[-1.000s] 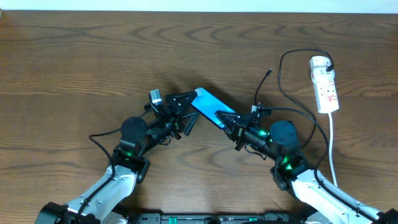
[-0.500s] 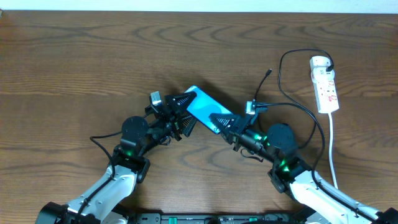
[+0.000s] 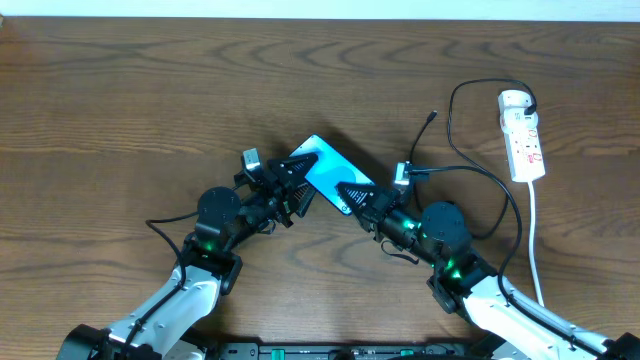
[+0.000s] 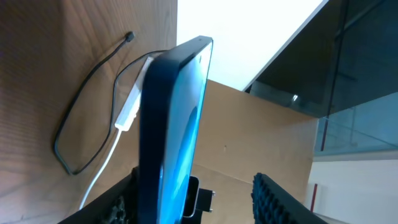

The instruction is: Plug charger to phone and switch on socket

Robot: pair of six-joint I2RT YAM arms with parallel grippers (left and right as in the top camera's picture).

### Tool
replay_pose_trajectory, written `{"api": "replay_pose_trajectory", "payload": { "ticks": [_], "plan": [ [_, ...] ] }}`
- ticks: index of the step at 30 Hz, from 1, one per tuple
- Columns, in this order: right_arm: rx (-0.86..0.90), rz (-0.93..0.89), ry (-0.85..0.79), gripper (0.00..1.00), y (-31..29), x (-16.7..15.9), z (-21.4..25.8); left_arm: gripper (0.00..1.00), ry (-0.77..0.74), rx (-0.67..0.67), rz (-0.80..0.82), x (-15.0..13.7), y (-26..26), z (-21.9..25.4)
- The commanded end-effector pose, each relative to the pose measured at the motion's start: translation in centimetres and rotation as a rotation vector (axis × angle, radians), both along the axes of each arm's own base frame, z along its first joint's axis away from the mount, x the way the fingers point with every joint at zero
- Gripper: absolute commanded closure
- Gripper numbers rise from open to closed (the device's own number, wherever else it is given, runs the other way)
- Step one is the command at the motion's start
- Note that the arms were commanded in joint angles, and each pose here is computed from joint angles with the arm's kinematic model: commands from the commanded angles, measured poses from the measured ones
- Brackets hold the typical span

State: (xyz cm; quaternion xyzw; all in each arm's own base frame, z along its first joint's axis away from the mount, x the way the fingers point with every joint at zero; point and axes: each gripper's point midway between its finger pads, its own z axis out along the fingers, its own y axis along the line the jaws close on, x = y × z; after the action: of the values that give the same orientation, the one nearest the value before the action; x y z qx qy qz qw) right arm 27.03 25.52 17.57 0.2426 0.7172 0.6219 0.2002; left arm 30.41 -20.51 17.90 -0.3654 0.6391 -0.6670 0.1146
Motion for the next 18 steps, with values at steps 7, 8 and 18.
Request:
{"api": "replay_pose_trajectory", "payload": {
  "ticks": [7,8,18],
  "plan": [
    [0.016,-0.010,-0.025,0.98,0.39,0.04,1.01,0.52,-0.067,0.043,-0.013,-0.06,-0.47,0.37],
    [0.016,-0.007,-0.025,0.98,0.49,-0.05,1.01,0.53,-0.077,0.050,-0.013,-0.09,-0.56,0.38],
    [0.005,-0.008,-0.015,0.99,0.85,-0.38,0.64,0.60,-0.127,0.093,-0.014,-0.20,-0.92,0.37]
  ]
}}
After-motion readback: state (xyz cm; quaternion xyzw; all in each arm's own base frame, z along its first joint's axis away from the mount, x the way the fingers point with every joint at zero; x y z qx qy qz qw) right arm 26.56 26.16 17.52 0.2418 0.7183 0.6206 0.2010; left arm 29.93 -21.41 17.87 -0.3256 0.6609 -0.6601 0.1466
